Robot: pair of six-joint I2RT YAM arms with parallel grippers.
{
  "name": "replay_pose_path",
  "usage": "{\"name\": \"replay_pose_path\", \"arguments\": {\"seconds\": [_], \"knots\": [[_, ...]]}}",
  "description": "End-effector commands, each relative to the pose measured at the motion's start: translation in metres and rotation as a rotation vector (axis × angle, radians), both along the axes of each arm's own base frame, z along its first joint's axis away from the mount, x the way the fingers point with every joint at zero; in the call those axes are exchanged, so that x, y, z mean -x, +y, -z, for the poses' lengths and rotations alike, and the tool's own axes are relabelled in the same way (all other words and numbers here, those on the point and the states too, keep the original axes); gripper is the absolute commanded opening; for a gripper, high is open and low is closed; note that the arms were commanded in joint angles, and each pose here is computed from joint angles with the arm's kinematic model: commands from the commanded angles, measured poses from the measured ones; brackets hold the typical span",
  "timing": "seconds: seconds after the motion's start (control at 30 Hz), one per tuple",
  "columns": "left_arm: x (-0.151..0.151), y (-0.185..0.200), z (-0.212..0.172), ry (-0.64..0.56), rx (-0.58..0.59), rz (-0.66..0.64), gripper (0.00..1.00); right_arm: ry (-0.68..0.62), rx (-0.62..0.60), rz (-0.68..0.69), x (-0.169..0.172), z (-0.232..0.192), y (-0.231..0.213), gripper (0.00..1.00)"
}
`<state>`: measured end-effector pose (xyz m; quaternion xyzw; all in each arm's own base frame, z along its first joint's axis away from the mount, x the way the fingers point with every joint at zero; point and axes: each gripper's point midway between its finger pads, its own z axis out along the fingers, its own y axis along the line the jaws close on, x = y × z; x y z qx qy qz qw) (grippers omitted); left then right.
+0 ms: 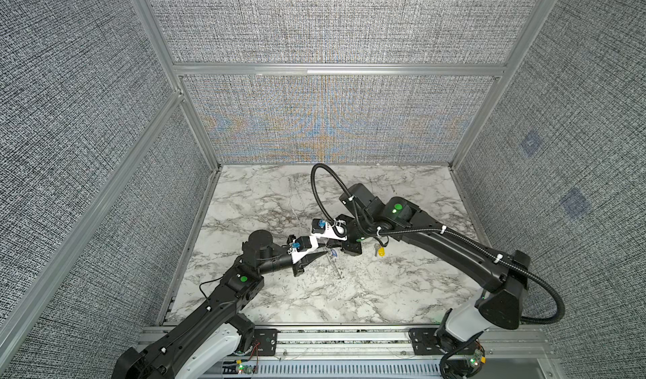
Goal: Remove the keys from the keyring
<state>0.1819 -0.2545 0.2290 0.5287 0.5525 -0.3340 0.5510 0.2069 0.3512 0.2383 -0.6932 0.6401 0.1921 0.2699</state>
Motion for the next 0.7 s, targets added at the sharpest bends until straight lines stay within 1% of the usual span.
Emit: {"name": "replay_pose_path", "arguments": {"seconds": [0.0,0.2,0.4,0.67], "knots": [[0.002,-0.002,-0.001,0.014,-0.004,0.018,0.2,-0.018,-0.023,-0.021,0.001,-0.006,0.003,0.0],[-0.004,-0.004,-0.002,0.02,-0.009,0.009,0.15,-0.016,-0.03,-0.021,0.003,-0.007,0.002,0.0],[-0.007,-0.006,-0.002,0.023,-0.013,0.007,0.13,-0.01,-0.056,-0.029,0.006,-0.013,0.005,0.0],[-0.009,-0.005,-0.001,0.023,-0.018,-0.005,0.05,0.011,-0.075,-0.045,0.011,-0.017,0.007,0.0]]}}
